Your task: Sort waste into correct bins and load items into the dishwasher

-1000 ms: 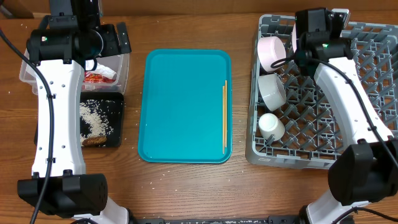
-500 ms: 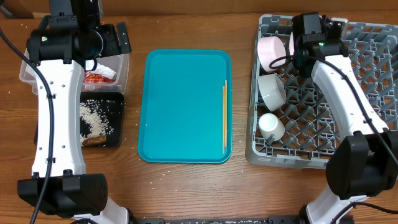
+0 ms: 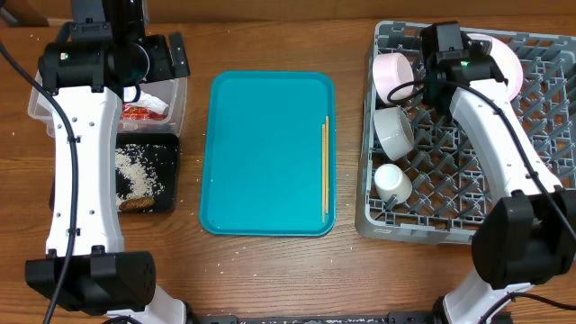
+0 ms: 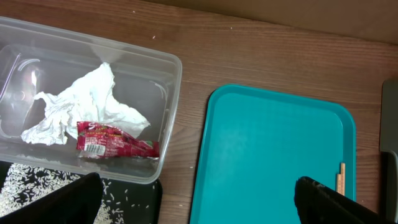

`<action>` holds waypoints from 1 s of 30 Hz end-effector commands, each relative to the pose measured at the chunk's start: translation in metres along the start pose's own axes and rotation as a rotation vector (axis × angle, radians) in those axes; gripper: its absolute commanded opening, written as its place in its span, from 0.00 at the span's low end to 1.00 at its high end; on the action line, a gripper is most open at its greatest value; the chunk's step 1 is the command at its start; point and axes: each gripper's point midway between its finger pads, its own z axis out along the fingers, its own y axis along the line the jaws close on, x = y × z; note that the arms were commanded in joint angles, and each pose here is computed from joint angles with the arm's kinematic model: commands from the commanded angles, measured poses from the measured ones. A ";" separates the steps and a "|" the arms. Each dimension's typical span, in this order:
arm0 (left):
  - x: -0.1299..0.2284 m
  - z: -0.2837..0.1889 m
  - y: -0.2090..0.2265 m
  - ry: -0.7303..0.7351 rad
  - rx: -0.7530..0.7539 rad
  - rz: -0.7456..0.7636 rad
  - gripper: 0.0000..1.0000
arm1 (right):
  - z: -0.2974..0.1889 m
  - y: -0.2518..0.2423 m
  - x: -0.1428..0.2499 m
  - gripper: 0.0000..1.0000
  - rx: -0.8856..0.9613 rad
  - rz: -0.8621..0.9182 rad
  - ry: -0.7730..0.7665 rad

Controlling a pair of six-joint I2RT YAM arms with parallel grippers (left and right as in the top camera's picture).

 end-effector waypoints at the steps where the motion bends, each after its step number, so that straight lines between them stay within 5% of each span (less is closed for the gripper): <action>1: -0.003 -0.003 -0.002 -0.010 0.006 0.014 1.00 | -0.031 0.004 -0.017 1.00 -0.135 0.059 -0.043; 7: -0.003 -0.003 -0.002 -0.010 0.006 0.014 1.00 | -0.042 0.041 0.005 0.97 -0.376 0.044 0.078; 13: -0.003 -0.003 -0.002 -0.010 0.006 0.014 1.00 | -0.010 0.004 -0.005 0.80 -0.382 0.574 0.207; 16: -0.003 -0.003 -0.002 -0.010 0.006 0.014 1.00 | 0.009 -0.014 -0.013 0.74 -0.432 0.686 0.226; 30: -0.003 -0.003 -0.002 -0.010 0.006 0.014 1.00 | 0.045 -0.033 0.001 0.60 -0.339 0.712 0.258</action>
